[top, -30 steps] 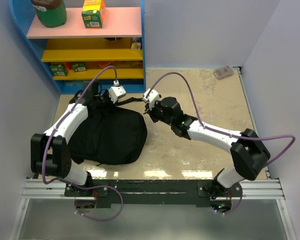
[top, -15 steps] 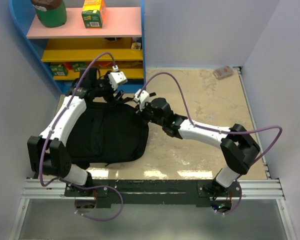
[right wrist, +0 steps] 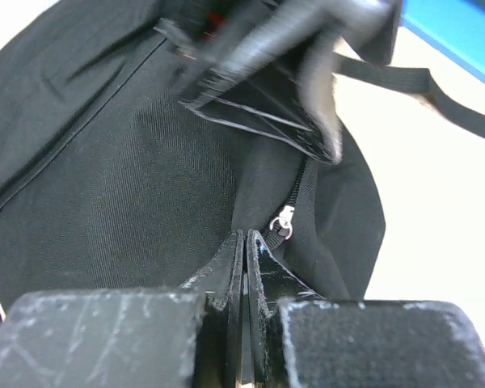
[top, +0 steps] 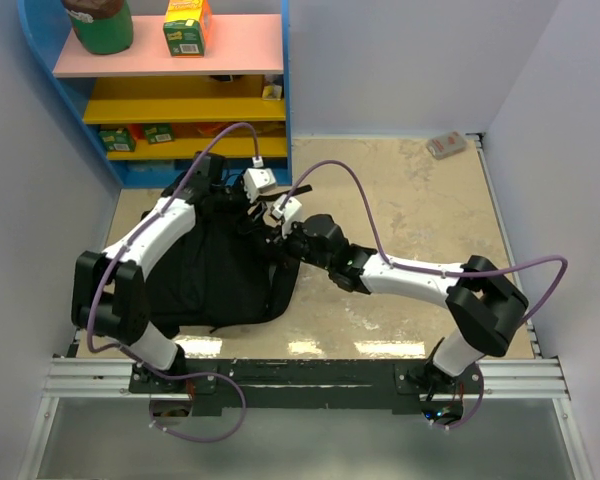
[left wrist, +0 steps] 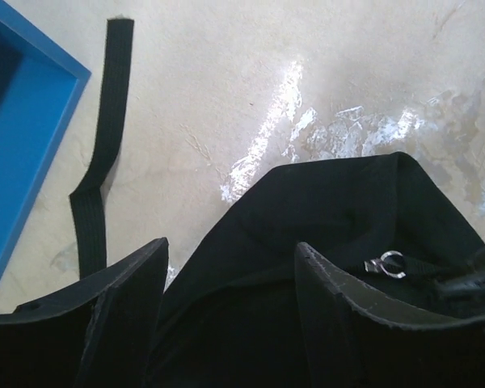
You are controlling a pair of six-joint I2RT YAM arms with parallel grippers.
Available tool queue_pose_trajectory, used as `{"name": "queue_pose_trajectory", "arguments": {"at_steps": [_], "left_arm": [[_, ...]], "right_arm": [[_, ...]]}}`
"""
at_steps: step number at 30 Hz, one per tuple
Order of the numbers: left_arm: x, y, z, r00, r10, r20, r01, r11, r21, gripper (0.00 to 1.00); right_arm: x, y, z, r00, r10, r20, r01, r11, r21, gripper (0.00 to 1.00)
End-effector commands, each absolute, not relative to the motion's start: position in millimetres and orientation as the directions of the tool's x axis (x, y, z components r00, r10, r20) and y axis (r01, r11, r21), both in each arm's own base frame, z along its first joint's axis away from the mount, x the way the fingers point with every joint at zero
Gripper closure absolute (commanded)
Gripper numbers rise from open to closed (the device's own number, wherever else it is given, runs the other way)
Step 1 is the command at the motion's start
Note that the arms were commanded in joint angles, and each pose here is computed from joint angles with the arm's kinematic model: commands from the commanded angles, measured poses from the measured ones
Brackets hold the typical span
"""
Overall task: Pack the student bag
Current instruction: Adjust the student bag at the center of the board.
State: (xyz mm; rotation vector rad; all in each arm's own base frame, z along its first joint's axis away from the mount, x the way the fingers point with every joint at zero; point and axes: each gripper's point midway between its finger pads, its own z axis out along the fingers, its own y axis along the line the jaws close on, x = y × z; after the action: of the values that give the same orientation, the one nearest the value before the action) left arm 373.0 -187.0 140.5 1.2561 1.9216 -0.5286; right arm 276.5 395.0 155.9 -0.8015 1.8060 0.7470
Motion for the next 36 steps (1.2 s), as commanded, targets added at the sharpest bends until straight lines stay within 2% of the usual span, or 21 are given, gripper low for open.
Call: {"name": "queue_pose_trajectory", "arguments": {"at_steps": [1, 5, 9, 11, 13, 18, 26, 36], "left_arm": [[368, -188, 195, -0.086, 0.527, -0.846, 0.883, 0.433, 0.180, 0.31], [375, -205, 193, -0.025, 0.579, -0.815, 0.909, 0.353, 0.223, 0.24], [388, -214, 165, -0.041, 0.634, -0.772, 0.945, 0.275, 0.176, 0.21], [390, -212, 162, 0.004, 0.672, -0.740, 0.956, 0.214, 0.200, 0.19], [383, -208, 147, -0.011, 0.710, -0.704, 0.973, 0.169, 0.155, 0.18], [377, -203, 149, 0.074, 0.750, -0.658, 0.986, 0.044, 0.160, 0.18], [365, -200, 178, 0.143, 0.733, -0.665, 0.978, -0.002, 0.208, 0.17], [365, -207, 165, 0.167, 0.727, -0.666, 0.973, -0.014, 0.228, 0.18]], "right_arm": [[280, 391, 190, -0.249, -0.105, -0.963, -0.785, 0.604, 0.138, 1.00], [289, 389, 196, -0.241, -0.104, -0.965, -0.783, 0.608, 0.129, 1.00], [289, 391, 201, -0.233, -0.106, -0.967, -0.792, 0.597, 0.125, 1.00], [288, 391, 203, -0.231, -0.105, -0.967, -0.796, 0.592, 0.126, 1.00], [288, 392, 202, -0.231, -0.109, -0.967, -0.799, 0.588, 0.125, 1.00], [287, 390, 201, -0.225, -0.124, -0.967, -0.804, 0.584, 0.112, 1.00], [289, 390, 199, -0.222, -0.135, -0.966, -0.807, 0.582, 0.104, 1.00], [289, 392, 203, -0.226, -0.124, -0.966, -0.811, 0.574, 0.116, 1.00]]}}
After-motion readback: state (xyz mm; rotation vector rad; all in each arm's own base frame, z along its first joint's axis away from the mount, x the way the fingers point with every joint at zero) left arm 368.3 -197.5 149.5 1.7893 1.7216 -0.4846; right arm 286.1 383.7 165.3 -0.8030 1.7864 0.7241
